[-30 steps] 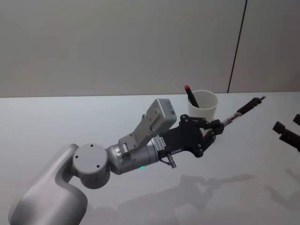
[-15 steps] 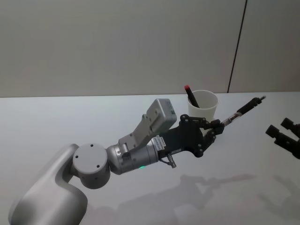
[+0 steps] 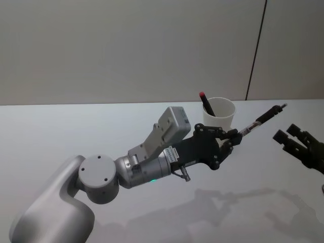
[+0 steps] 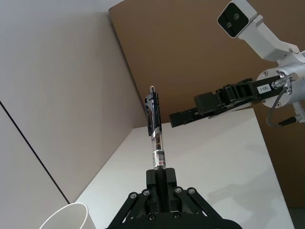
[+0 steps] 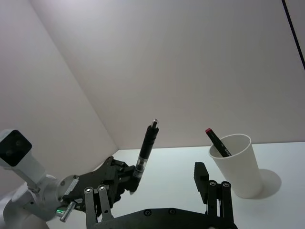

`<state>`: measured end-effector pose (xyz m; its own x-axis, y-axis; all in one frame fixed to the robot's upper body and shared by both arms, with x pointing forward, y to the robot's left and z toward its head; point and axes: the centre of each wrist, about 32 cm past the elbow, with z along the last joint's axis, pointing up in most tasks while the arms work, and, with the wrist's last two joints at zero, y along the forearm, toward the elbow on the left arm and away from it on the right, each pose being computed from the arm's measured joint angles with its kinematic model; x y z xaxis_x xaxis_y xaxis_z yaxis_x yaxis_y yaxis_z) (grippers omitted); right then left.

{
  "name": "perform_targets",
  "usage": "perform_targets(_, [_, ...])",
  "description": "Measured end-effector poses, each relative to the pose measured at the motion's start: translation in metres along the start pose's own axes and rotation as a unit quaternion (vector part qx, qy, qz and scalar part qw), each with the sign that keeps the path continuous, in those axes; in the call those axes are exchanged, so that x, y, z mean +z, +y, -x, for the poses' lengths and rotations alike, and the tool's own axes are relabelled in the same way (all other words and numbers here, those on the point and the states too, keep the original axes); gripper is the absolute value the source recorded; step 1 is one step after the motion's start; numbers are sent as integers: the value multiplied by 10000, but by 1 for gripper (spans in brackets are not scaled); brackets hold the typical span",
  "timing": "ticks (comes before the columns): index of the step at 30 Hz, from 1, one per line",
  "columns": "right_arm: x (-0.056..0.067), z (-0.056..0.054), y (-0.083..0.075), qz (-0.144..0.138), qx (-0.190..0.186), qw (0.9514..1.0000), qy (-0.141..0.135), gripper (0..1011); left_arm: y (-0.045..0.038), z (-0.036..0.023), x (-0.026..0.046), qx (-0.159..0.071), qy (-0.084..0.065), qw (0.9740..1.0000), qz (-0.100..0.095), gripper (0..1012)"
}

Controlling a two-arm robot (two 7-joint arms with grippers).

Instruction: Place the pen into the pen holder.

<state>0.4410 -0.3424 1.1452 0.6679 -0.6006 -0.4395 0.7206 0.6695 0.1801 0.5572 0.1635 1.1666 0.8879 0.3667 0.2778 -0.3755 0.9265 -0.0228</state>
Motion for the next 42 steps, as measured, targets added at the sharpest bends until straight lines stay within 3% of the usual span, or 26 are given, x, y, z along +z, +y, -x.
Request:
perform_targets(8, [-59,13,129,-159,24,9998,147,1002,0,0,0,0,0,10000,0,129])
perform_targets(20, [-126,-61,282,-316,68,9989,347,1001,0,0,0,0,0,10000,0,129])
perform_targets(42, [-253,-181,458,-384,744,9945,637,1001,0,0,0,0,1,10000,0,127])
